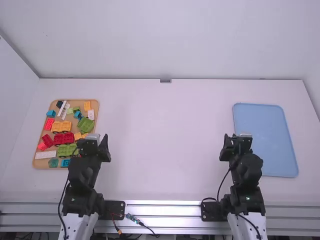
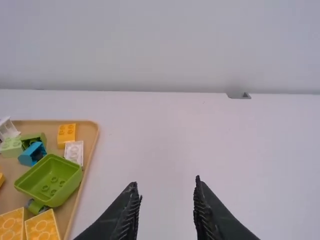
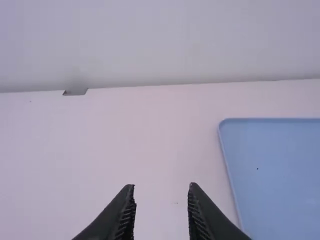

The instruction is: Assemble lego blocks to make yellow taxi

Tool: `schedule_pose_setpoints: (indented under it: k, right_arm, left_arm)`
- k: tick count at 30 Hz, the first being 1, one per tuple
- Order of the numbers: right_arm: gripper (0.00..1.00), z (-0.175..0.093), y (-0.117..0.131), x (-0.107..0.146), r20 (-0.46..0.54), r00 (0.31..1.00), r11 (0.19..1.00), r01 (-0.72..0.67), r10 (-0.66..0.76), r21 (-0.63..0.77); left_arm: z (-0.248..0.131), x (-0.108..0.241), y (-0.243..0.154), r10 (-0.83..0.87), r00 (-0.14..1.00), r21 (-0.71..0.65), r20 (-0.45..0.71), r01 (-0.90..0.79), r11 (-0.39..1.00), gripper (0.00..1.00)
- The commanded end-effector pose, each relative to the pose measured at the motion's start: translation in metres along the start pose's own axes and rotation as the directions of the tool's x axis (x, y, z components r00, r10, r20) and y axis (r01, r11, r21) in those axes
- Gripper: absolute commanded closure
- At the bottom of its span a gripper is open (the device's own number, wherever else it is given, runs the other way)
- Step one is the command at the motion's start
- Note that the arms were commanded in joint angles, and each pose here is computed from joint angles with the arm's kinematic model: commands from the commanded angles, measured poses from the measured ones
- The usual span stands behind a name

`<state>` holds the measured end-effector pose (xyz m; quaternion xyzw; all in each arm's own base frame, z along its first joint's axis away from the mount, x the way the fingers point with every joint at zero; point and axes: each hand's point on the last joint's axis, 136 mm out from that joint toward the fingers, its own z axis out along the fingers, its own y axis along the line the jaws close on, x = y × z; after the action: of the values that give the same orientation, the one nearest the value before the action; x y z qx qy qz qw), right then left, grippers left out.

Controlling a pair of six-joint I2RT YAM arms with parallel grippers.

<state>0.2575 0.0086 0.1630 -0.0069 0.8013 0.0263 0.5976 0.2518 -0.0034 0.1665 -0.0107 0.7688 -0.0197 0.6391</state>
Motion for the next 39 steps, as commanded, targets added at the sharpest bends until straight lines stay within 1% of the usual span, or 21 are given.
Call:
schedule_pose_setpoints:
  k: [1, 6, 9, 10, 15, 18, 20, 21, 24, 27, 28, 30, 31, 35, 36, 37, 39]
  right_arm:
    - [0.67, 0.0, 0.007, -0.021, 0.009, 1.0, 0.999, -0.009, 0.009, -0.035]
    - [0.59, 0.006, 0.009, -0.031, -0.027, 0.999, 0.999, -0.02, 0.018, -0.047]
    - [0.51, 0.014, 0.012, -0.039, -0.063, 0.998, 0.998, -0.031, 0.028, -0.061]
    - [0.51, 0.014, 0.012, -0.04, -0.066, 0.997, 0.998, -0.032, 0.028, -0.062]
    - [0.39, 0.029, 0.016, -0.053, -0.113, 0.993, 0.995, -0.05, 0.041, -0.082]
    - [0.35, 0.036, 0.018, -0.057, -0.136, 0.99, 0.994, -0.059, 0.047, -0.09]
    - [0.3, 0.043, 0.02, -0.06, -0.158, 0.986, 0.993, -0.067, 0.051, -0.097]
    - [0.3, 0.044, 0.02, -0.061, -0.16, 0.986, 0.993, -0.068, 0.051, -0.098]
    - [0.23, 0.055, 0.022, -0.065, -0.191, 0.98, 0.991, -0.081, 0.06, -0.106]
    - [0.2, 0.062, 0.024, -0.068, -0.209, 0.976, 0.99, -0.089, 0.065, -0.111]
    - [0.17, 0.068, 0.024, -0.069, -0.223, 0.973, 0.989, -0.094, 0.067, -0.114]
    - [0.14, 0.072, 0.025, -0.07, -0.235, 0.969, 0.988, -0.099, 0.07, -0.117]
    - [0.13, 0.076, 0.026, -0.07, -0.245, 0.967, 0.987, -0.103, 0.071, -0.121]
    - [0.09, 0.084, 0.027, -0.072, -0.263, 0.962, 0.986, -0.112, 0.077, -0.123]
    - [0.07, 0.088, 0.028, -0.073, -0.27, 0.96, 0.985, -0.114, 0.077, -0.127]
    - [0.07, 0.089, 0.028, -0.073, -0.271, 0.959, 0.985, -0.115, 0.077, -0.127]
    - [0.04, 0.094, 0.028, -0.075, -0.275, 0.958, 0.984, -0.12, 0.081, -0.129]
  left_arm:
    - [-0.001, -0.019, -0.001, -0.047, 0.999, 0.0, 0.02, 0.047, 0.999, 0.67]
    - [0.002, -0.027, 0.006, -0.119, 0.993, -0.052, -0.009, 0.119, 0.992, 0.59]
    - [0.009, -0.037, 0.009, -0.154, 0.986, -0.085, -0.056, 0.149, 0.985, 0.52]
    - [0.01, -0.038, 0.01, -0.157, 0.986, -0.088, -0.062, 0.152, 0.985, 0.51]
    - [0.026, -0.055, 0.02, -0.265, 0.952, -0.182, -0.153, 0.236, 0.955, 0.4]
    - [0.036, -0.063, 0.028, -0.33, 0.924, -0.24, -0.191, 0.282, 0.929, 0.35]
    - [0.044, -0.069, 0.038, -0.392, 0.894, -0.304, -0.219, 0.319, 0.898, 0.31]
    - [0.045, -0.07, 0.039, -0.4, 0.889, -0.313, -0.223, 0.324, 0.893, 0.3]
    - [0.061, -0.077, 0.06, -0.484, 0.834, -0.425, -0.265, 0.349, 0.835, 0.24]
    - [0.074, -0.081, 0.074, -0.533, 0.792, -0.48, -0.297, 0.359, 0.801, 0.2]
    - [0.086, -0.084, 0.084, -0.566, 0.757, -0.504, -0.325, 0.368, 0.781, 0.17]
    - [0.099, -0.086, 0.095, -0.598, 0.722, -0.526, -0.347, 0.377, 0.762, 0.15]
    - [0.108, -0.085, 0.107, -0.633, 0.688, -0.557, -0.356, 0.388, 0.735, 0.13]
    - [0.129, -0.078, 0.139, -0.716, 0.593, -0.634, -0.369, 0.403, 0.66, 0.09]
    - [0.137, -0.071, 0.157, -0.764, 0.541, -0.679, -0.352, 0.415, 0.606, 0.07]
    - [0.138, -0.069, 0.16, -0.774, 0.531, -0.689, -0.345, 0.417, 0.593, 0.07]
    - [0.145, -0.055, 0.187, -0.83, 0.468, -0.75, -0.302, 0.421, 0.51, 0.05]
